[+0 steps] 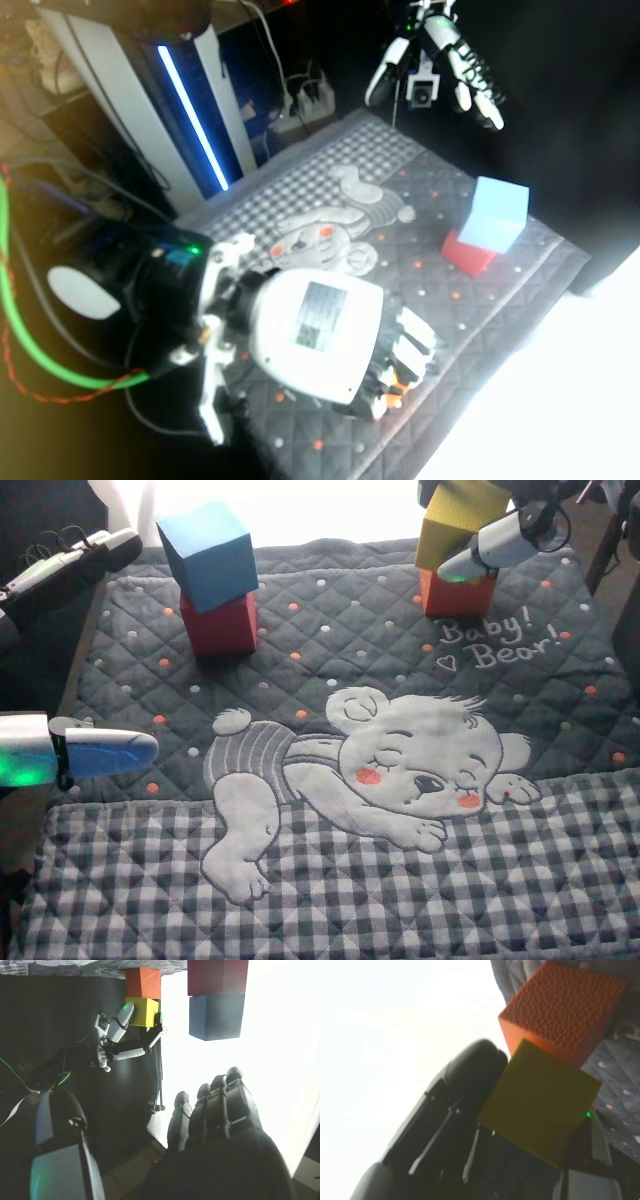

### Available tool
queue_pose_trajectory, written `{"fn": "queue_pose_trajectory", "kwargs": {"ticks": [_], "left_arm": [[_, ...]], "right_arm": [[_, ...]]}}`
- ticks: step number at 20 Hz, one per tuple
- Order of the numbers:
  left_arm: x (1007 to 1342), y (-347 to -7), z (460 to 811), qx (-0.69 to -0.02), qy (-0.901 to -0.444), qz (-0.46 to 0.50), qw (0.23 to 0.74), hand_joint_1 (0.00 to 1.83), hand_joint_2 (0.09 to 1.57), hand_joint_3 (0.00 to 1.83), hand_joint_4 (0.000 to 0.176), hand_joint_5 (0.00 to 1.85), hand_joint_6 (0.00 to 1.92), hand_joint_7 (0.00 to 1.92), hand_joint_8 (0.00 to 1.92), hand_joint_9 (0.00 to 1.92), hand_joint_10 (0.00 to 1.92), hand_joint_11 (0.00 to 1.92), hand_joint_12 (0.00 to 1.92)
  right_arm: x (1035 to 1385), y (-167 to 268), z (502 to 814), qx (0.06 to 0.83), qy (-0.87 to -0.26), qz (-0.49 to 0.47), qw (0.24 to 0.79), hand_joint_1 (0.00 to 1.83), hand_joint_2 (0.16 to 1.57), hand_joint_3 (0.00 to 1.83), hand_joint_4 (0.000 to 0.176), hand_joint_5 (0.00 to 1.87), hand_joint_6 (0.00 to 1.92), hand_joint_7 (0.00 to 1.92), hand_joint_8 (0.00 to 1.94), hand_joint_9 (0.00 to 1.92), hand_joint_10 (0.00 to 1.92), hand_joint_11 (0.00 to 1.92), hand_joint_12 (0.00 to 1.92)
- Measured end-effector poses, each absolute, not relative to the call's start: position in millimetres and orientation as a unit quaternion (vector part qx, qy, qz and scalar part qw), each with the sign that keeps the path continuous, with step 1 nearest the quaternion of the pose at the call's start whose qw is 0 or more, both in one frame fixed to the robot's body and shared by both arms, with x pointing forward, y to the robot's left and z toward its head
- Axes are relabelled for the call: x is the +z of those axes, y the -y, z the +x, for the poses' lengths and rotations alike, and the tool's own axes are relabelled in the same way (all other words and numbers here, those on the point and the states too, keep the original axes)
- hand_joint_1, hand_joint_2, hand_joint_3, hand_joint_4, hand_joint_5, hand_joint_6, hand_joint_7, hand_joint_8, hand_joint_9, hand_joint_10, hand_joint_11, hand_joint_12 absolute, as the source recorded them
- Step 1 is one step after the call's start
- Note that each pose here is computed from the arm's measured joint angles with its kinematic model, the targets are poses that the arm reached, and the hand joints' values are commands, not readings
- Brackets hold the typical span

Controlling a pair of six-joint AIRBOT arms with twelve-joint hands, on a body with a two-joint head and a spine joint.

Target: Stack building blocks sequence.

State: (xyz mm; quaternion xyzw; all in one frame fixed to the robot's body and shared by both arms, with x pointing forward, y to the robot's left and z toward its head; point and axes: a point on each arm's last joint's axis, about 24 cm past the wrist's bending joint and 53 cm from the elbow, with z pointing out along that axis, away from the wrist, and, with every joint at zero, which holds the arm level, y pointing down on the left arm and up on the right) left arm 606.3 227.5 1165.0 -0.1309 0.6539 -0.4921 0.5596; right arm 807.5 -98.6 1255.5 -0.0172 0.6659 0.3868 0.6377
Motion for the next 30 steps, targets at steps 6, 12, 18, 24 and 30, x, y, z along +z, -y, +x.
{"fn": "queue_pose_trajectory", "kwargs": {"ticks": [6, 12, 18, 24, 30], "left_arm": [[1165, -228, 606, -0.492, -0.654, -0.131, 0.56, 0.81, 0.83, 0.0, 0.076, 0.11, 0.0, 0.0, 0.0, 0.0, 0.0, 0.01, 0.03], [1163, -227, 607, -0.493, -0.653, -0.134, 0.558, 0.81, 0.82, 0.0, 0.072, 0.12, 0.0, 0.0, 0.0, 0.0, 0.0, 0.01, 0.05], [1163, -227, 607, -0.494, -0.653, -0.135, 0.558, 0.85, 0.83, 0.0, 0.075, 0.13, 0.0, 0.0, 0.0, 0.0, 0.0, 0.02, 0.01], [1163, -226, 606, -0.496, -0.652, -0.137, 0.557, 0.84, 0.83, 0.0, 0.076, 0.12, 0.0, 0.0, 0.0, 0.0, 0.0, 0.01, 0.01], [1163, -226, 607, -0.497, -0.651, -0.138, 0.557, 0.84, 0.82, 0.0, 0.064, 0.13, 0.0, 0.0, 0.0, 0.0, 0.0, 0.02, 0.02]], "right_arm": [[1266, 112, 810, 0.39, -0.657, -0.002, 0.645, 1.25, 1.11, 0.0, 0.0, 0.9, 1.0, 1.11, 0.88, 1.66, 0.03, 1.31, 0.86], [1276, 124, 809, 0.396, -0.645, 0.008, 0.653, 1.25, 1.09, 0.0, 0.0, 0.95, 0.93, 1.15, 0.82, 1.66, 0.02, 1.1, 0.89], [1269, 119, 815, 0.391, -0.652, 0.011, 0.65, 1.26, 1.09, 0.0, 0.0, 0.96, 0.93, 1.16, 0.79, 1.68, 0.02, 1.37, 0.74], [1261, 126, 822, 0.377, -0.665, 0.019, 0.645, 1.25, 1.09, 0.0, 0.0, 0.95, 0.96, 1.15, 0.78, 1.61, 0.0, 1.26, 0.87], [1256, 119, 824, 0.375, -0.67, 0.018, 0.64, 1.24, 1.1, 0.0, 0.0, 0.94, 0.99, 1.11, 0.83, 1.64, 0.02, 1.35, 0.88]]}}
